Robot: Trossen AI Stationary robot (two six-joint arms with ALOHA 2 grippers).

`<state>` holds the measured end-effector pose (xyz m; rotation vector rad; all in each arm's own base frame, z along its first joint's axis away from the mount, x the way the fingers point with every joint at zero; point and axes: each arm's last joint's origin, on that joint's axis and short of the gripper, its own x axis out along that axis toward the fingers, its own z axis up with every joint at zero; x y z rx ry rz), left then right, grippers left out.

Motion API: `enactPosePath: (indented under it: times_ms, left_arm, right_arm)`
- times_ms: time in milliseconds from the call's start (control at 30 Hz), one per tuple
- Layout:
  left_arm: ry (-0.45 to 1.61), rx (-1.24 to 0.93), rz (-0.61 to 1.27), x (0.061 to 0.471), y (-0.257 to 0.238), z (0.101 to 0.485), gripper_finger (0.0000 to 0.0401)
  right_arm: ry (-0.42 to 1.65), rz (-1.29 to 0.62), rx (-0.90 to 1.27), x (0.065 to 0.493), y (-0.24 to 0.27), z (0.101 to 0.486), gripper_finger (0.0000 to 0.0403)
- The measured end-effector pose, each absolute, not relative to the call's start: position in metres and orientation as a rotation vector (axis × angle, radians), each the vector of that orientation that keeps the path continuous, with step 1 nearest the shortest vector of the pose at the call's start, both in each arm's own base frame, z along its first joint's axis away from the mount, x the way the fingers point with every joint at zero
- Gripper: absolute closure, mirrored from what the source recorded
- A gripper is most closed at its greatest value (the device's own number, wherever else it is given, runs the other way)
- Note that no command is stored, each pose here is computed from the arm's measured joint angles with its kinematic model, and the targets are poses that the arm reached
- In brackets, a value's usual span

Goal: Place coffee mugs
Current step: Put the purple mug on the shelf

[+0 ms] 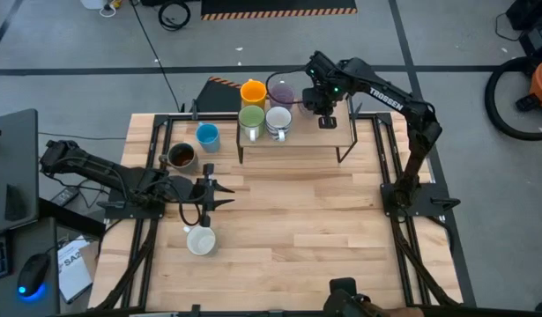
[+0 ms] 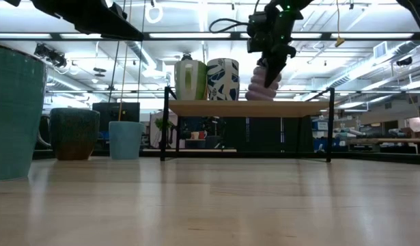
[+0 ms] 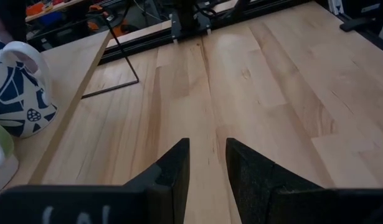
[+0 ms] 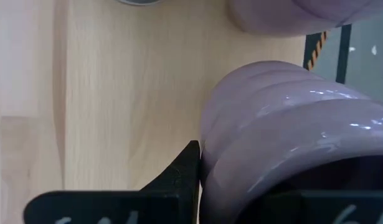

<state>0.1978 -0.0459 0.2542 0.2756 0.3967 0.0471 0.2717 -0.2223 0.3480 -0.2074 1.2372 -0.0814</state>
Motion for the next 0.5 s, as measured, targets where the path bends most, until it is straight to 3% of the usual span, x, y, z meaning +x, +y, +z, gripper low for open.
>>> enactPosePath:
  times_ms: [500]
  left_arm:
    - [0.398,0.261,0.05,0.1977,-0.0459,0.2541,0.0291]
  right_arm:
    - [1.237,-0.084,-0.146,0.2668,-0.227,0.3425,0.0353]
